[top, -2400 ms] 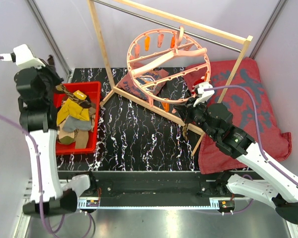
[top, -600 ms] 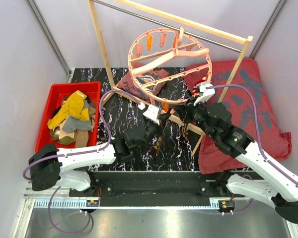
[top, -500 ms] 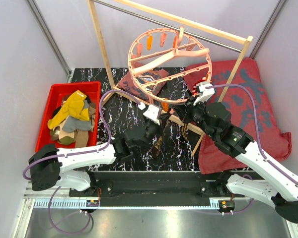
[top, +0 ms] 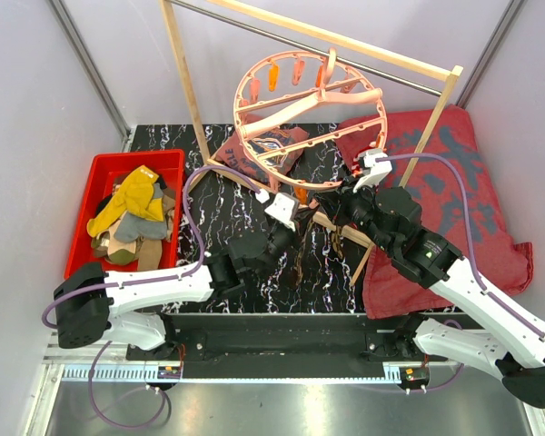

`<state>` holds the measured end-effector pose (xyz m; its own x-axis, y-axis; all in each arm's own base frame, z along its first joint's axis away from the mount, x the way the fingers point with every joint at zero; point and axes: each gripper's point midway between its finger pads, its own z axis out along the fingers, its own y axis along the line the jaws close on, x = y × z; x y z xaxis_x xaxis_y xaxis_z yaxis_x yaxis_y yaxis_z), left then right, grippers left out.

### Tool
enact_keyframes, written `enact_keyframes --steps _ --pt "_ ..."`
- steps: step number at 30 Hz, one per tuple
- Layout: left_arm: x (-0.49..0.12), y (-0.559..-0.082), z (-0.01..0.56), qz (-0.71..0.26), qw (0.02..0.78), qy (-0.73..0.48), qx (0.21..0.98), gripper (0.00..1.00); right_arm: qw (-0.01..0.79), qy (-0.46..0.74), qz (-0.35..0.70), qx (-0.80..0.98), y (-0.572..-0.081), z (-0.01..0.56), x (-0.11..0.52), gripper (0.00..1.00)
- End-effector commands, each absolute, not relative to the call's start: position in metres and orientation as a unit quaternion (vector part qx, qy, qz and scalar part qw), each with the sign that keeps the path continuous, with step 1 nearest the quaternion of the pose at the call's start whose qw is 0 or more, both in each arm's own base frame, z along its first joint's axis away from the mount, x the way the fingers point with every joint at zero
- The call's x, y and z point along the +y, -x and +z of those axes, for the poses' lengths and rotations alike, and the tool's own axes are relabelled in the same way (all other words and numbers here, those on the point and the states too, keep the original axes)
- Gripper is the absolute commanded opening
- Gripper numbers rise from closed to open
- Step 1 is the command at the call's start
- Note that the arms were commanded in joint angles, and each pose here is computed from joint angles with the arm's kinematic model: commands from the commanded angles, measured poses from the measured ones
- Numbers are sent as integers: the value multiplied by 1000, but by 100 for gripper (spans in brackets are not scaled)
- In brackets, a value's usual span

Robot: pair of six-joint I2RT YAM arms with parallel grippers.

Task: Clip the socks to the hanger
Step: Clamp the sock onto the hanger.

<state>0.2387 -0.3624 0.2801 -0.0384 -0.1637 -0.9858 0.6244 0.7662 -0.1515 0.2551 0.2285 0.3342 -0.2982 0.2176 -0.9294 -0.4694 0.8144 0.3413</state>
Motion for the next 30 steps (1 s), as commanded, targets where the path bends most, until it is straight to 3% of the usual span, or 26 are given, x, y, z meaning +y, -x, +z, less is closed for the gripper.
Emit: enact_keyframes --steps 1,30 --pt "-365 -240 324 -320 702 -139 621 0 592 82 318 736 -252 354 235 0" --pt "-372 -230 347 -331 718 -111 602 0 581 -10 315 751 -263 348 224 0"
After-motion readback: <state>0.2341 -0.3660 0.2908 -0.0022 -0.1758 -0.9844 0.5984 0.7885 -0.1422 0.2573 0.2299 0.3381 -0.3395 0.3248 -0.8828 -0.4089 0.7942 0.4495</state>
